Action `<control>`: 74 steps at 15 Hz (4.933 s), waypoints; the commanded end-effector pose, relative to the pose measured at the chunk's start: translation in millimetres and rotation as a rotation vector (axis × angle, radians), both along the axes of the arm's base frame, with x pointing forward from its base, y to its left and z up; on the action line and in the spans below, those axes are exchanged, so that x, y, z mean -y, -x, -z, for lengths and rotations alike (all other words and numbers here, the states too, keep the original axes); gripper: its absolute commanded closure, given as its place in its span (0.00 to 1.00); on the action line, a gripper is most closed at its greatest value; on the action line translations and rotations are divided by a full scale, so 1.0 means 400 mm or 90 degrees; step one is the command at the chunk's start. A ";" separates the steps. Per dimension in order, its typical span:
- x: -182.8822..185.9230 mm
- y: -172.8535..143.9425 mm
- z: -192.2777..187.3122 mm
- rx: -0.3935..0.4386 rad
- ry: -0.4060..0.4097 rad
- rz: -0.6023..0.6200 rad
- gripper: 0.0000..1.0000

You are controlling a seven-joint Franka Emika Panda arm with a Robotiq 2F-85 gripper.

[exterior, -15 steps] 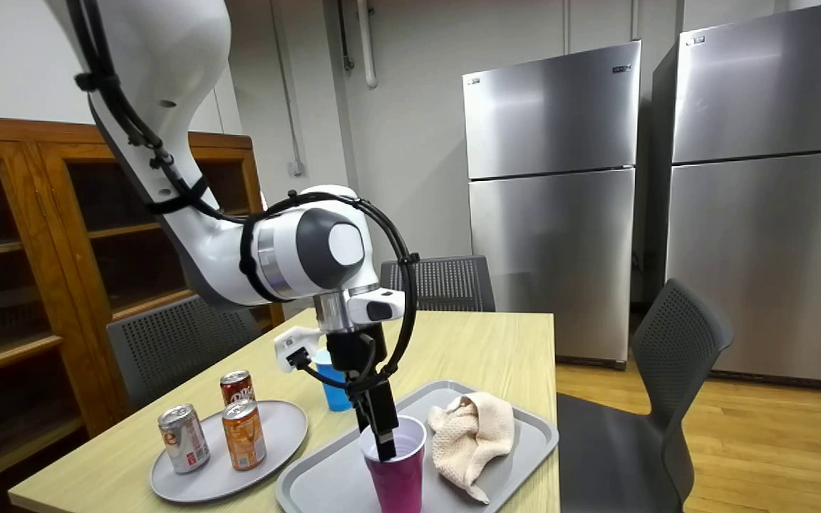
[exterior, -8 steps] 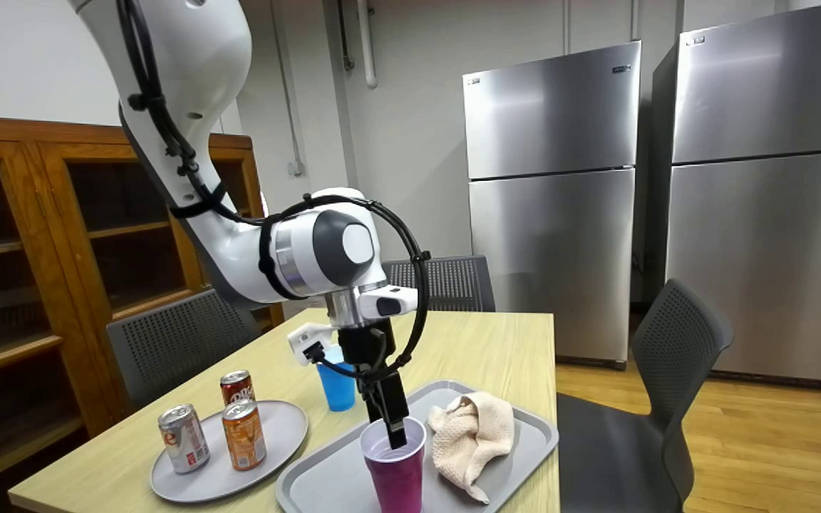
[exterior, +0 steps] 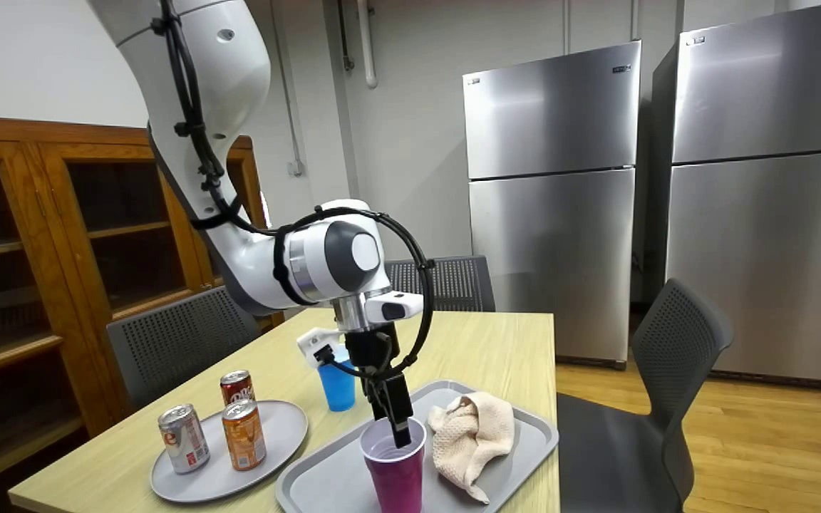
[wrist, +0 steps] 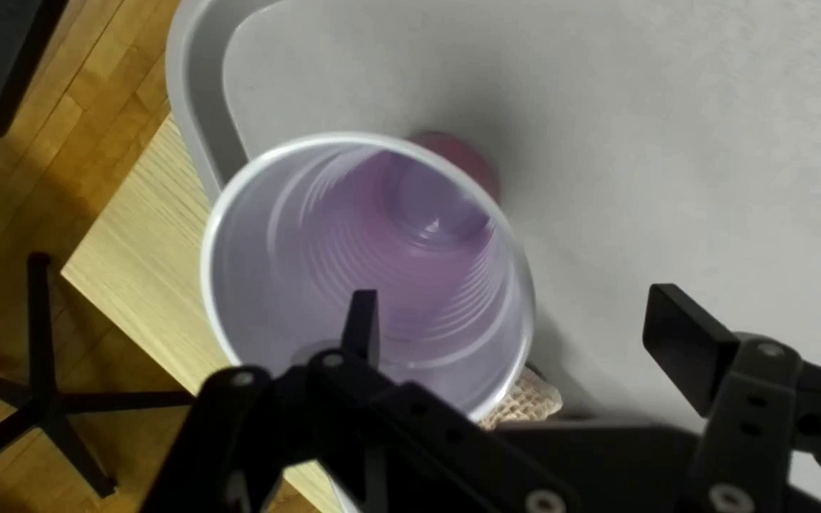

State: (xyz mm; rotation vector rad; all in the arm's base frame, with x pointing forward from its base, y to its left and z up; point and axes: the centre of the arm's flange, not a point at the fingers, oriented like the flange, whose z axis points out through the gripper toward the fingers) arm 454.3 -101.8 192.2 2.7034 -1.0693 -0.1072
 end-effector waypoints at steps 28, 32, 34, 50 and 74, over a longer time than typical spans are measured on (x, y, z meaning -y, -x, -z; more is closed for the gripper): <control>-0.147 -0.140 -0.260 0.144 0.005 -0.086 0.99; -0.184 -0.225 -0.275 0.164 0.006 -0.108 0.99; -0.210 -0.269 -0.272 0.169 0.007 -0.121 0.99; -0.339 -0.521 -0.128 0.150 0.018 -0.169 0.99; -0.344 -0.579 -0.091 0.137 -0.008 -0.119 0.07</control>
